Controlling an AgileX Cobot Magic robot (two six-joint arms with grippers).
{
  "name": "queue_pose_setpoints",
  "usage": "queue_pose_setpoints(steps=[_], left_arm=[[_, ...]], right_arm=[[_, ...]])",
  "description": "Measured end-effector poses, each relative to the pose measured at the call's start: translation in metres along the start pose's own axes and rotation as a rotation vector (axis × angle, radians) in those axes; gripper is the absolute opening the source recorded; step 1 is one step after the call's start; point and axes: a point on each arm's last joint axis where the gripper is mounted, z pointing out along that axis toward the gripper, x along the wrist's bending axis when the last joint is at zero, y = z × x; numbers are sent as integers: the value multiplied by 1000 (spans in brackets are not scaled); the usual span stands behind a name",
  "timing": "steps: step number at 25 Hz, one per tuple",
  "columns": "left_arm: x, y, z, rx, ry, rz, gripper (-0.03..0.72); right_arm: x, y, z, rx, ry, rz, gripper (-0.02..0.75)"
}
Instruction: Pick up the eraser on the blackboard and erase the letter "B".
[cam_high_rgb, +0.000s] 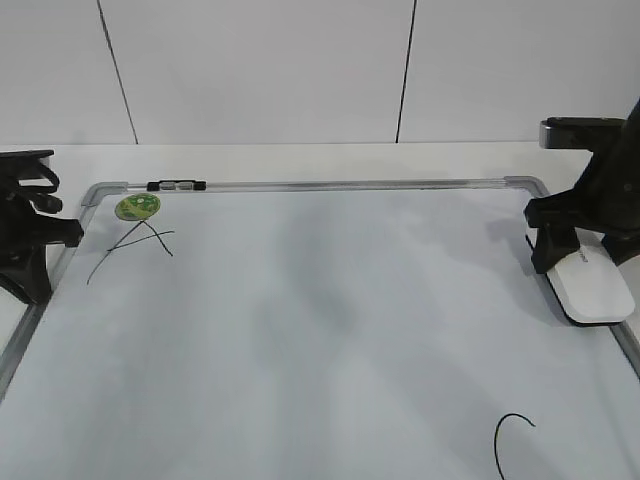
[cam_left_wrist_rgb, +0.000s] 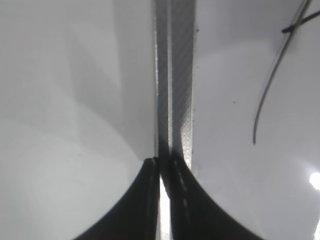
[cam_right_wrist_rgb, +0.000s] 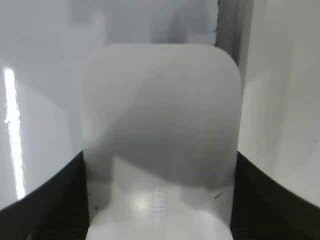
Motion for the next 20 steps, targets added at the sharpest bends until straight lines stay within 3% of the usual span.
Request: queue_pose_setpoints(steps=[7,13,20], left_arm=[[0,0,0,0,0,0,24],[0,0,0,0,-2,0,25],[0,0,0,0,-2,0,25]], right_arm=[[0,-1,0,11,0,0,544],[0,-2,0,23,-1,3,655],[0,3,-11,43,-1,7,657]])
